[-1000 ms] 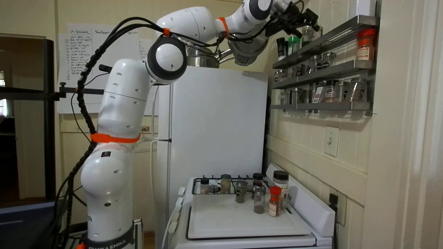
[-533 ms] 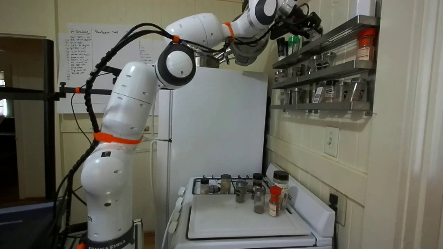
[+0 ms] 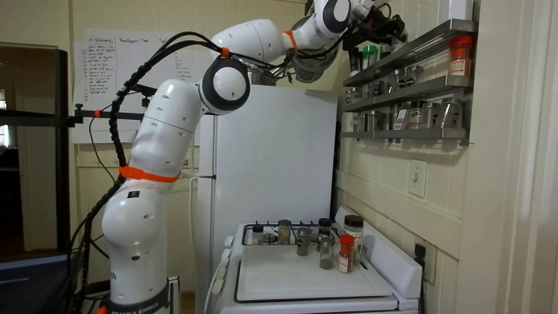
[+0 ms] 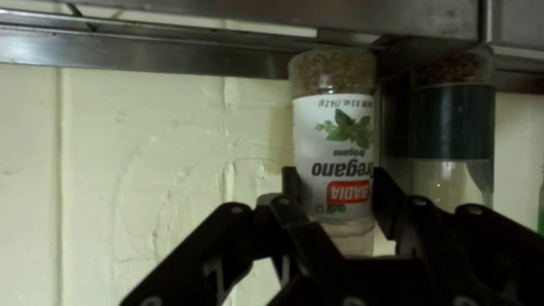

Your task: Remove the bottle from the top shelf

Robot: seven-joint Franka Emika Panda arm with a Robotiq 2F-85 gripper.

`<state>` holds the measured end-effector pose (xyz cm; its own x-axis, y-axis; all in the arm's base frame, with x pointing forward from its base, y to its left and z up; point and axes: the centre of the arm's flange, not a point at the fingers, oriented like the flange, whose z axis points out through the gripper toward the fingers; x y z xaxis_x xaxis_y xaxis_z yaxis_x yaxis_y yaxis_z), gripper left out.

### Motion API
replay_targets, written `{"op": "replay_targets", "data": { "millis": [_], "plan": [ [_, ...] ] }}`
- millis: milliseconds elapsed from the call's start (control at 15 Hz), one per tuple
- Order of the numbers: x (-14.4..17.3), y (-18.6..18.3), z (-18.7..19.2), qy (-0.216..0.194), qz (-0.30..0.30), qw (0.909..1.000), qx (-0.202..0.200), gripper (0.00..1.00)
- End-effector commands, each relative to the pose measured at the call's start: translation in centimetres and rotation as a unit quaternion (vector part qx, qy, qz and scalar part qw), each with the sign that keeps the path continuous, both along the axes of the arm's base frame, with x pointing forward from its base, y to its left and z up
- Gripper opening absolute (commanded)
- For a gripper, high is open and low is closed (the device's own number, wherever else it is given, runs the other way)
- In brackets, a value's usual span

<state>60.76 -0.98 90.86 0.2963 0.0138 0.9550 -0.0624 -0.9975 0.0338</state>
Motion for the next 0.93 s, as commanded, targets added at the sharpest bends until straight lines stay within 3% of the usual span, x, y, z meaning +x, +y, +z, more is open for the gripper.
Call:
{"op": "replay_targets", "data": {
  "millis": [0, 133, 533, 867],
  "plan": [
    [-2.6, 0.4, 2.8, -0.007, -0.021, 0.9997, -0.013, 0.19],
    [-4.9, 0.1, 3.8, -0.008, -0.032, 0.9994, -0.008, 0.19],
    [-12.1, 0.6, 5.6, -0.009, -0.053, 0.9968, 0.06, 0.19],
    [-16.3, 1.3, 2.3, -0.01, -0.14, 0.9876, 0.07, 0.19]
  ]
}}
